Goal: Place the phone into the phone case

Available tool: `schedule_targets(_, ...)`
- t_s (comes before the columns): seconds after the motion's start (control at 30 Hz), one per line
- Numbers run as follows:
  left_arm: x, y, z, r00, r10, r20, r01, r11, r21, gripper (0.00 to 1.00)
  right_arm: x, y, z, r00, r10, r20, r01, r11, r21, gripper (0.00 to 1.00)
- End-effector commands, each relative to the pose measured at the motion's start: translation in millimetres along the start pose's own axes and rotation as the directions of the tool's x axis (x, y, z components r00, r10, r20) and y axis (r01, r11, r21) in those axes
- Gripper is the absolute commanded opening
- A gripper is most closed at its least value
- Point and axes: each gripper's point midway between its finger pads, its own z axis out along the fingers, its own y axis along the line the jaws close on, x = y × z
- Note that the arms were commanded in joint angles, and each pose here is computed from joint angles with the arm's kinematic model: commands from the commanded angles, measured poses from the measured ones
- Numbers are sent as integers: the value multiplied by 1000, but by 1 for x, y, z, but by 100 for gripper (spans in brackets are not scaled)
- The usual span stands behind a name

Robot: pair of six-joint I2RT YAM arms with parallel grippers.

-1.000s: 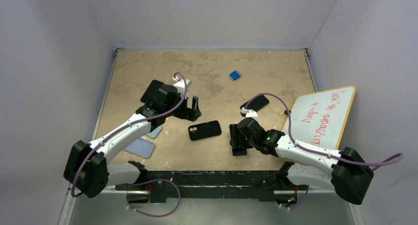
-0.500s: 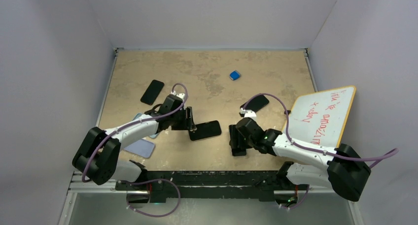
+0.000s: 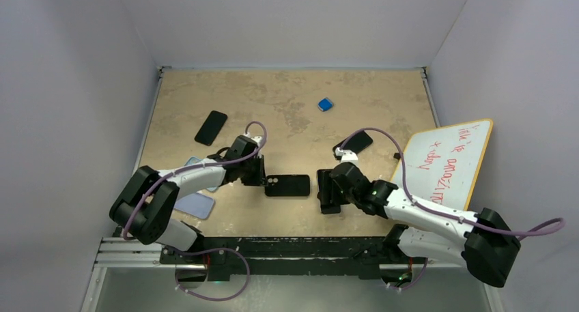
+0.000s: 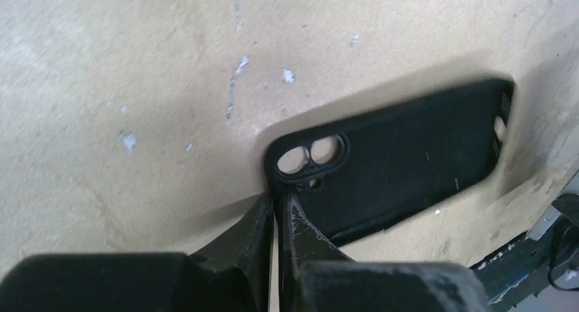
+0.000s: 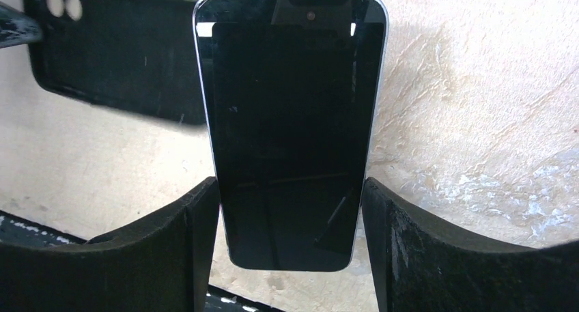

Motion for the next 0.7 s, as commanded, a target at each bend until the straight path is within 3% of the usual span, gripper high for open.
schedule_targets(0.0,-14,-7,9,987,159,-13,-158,987,25,1,-17,14,-9,998,-18,59,22,997,-72,66)
schedule_targets(0.17,-12,-7,17,956,266,-121,-263,964,44,0,-20,22,-13,996,-49,72,57,991,-121,65)
schedule_targets(0.5,-24,-21,7,936,326,-135,-317,944,88,0,-34,41,-16,981,-125,147,154,966,-207,65)
schedule_targets(0.57,-32,-27,0,939,326,-112,-317,944,91,14,-40,45,-19,975,-144,169,179,959,-219,65)
schedule_targets(0.63,-45,-28,-12,944,321,-76,-318,947,48,39,-44,49,-20,969,-159,189,201,952,-232,65)
schedule_targets(0.67,-53,-31,-21,946,321,-49,-320,947,36,48,-46,51,-20,966,-166,200,212,948,-239,65)
